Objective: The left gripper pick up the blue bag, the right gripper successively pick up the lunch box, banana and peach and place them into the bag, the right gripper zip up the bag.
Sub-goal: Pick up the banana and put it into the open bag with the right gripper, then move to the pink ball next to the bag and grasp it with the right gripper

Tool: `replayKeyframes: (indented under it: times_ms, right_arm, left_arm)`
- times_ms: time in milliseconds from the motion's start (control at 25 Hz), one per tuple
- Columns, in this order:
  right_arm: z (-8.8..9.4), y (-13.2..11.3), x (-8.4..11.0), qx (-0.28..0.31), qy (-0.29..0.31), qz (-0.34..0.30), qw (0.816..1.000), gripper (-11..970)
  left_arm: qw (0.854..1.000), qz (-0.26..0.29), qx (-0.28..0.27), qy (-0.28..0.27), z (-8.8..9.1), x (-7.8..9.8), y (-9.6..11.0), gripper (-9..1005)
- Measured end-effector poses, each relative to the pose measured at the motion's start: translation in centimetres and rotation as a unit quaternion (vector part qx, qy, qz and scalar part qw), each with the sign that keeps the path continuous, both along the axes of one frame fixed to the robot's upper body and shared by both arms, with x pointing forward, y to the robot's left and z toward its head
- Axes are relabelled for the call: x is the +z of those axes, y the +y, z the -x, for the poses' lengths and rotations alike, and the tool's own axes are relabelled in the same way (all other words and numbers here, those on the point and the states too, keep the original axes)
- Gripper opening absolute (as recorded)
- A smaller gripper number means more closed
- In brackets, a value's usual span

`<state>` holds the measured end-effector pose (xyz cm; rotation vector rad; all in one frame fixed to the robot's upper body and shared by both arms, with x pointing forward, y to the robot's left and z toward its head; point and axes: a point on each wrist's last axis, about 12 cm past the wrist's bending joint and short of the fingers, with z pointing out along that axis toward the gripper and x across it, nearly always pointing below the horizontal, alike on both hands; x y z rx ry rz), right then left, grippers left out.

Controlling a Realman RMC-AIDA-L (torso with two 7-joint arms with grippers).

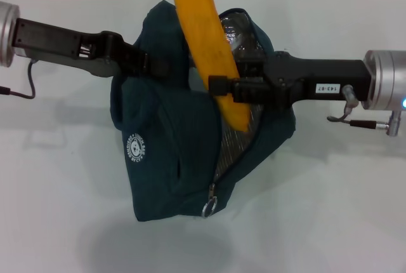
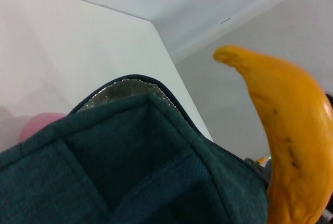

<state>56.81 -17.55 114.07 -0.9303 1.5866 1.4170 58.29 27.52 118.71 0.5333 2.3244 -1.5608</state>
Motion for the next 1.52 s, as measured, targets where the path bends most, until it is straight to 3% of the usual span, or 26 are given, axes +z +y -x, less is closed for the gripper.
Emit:
replayKeyframes:
  times_ms: [560, 960, 1200, 1360, 1520]
  right_arm:
    - [0.4, -0.2, -0.9, -0.006, -0.004, 0.014, 1.000, 431]
    - [0.9, -1.3, -0.4, -0.003, -0.027, 0.027, 0.999, 437]
    - [1.0, -1.6, -0.4, -0.005, -0.023, 0.031, 0.999, 652]
    - [1.0, -2.8, 0.2, -0.017, -0.023, 0.019, 0.999, 711]
    - [1.0, -5.6, 1.5, -0.042, -0.034, -0.015, 0.998, 740]
  left_arm:
    - [1.000, 0.001, 0.001, 0.001, 0.1, -0.1, 0.0, 33]
    - [1.000, 0.001, 0.004, 0.005, 0.3, -0.3, 0.2, 33]
    - [1.000, 0.001, 0.005, 0.007, 0.4, -0.4, 0.4, 33]
    - [1.000, 0.001, 0.006, 0.008, 0.4, -0.4, 0.4, 33]
    - [1.000, 0.001, 0.006, 0.008, 0.4, -0.4, 0.4, 33]
